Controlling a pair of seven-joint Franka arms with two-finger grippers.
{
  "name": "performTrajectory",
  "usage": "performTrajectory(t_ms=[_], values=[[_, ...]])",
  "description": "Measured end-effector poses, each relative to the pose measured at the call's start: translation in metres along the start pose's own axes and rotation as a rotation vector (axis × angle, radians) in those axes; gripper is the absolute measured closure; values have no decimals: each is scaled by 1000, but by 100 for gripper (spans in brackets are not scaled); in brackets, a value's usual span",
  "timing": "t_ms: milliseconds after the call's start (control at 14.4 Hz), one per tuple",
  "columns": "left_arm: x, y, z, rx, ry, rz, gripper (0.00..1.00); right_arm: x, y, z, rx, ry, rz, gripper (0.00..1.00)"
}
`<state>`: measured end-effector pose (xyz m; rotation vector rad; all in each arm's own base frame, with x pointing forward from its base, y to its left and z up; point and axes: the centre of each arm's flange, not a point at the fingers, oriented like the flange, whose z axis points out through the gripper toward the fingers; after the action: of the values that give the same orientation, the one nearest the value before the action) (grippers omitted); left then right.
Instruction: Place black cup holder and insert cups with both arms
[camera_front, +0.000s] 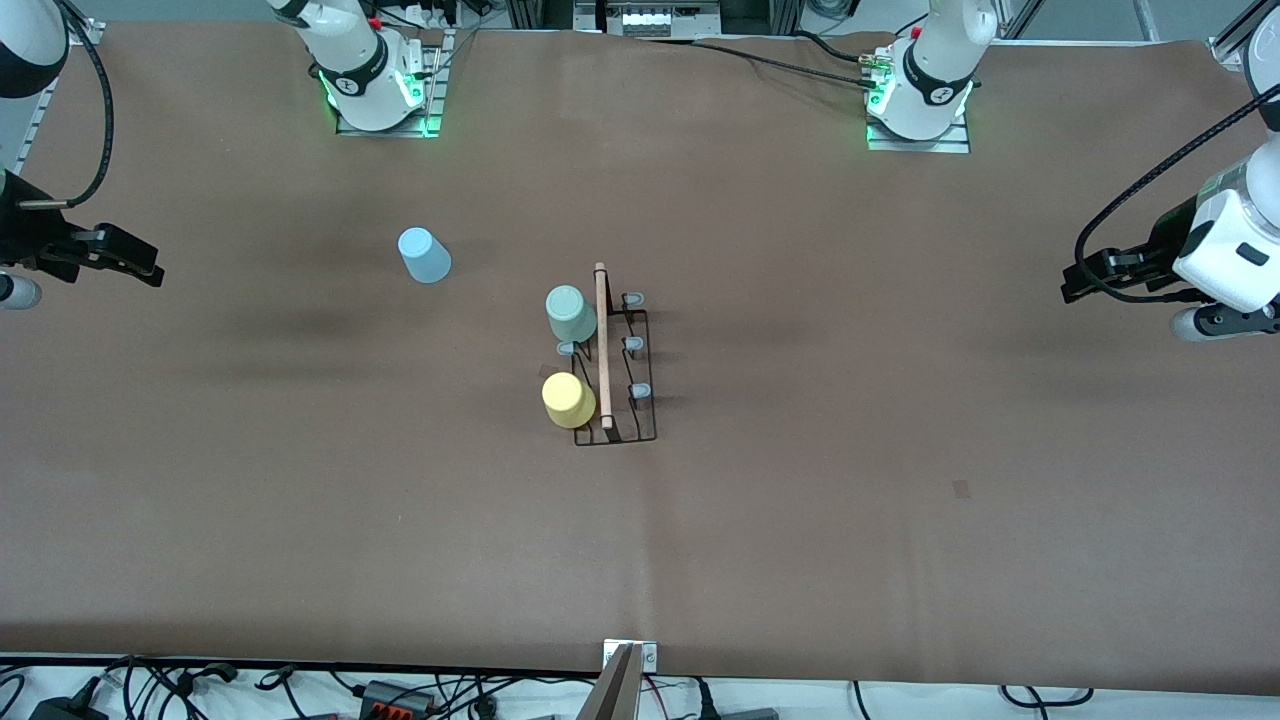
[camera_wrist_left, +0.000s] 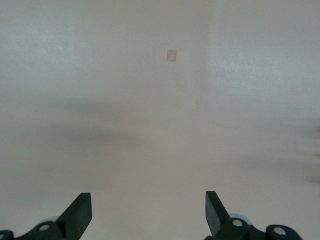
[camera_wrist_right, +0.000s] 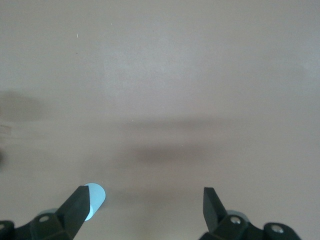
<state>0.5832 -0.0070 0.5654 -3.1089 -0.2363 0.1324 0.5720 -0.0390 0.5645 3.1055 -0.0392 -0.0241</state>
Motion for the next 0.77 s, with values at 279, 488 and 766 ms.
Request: performTrajectory(t_ms=[279, 488, 766], values=[[0, 0, 0, 0, 0, 0, 0, 0, -2, 0, 0, 1, -4, 0], [0, -2, 0, 0, 1, -3, 0, 0, -7, 0, -1, 1, -11, 0], [0, -2, 0, 0, 1, -3, 0, 0, -5, 0, -1, 1, -9, 0]])
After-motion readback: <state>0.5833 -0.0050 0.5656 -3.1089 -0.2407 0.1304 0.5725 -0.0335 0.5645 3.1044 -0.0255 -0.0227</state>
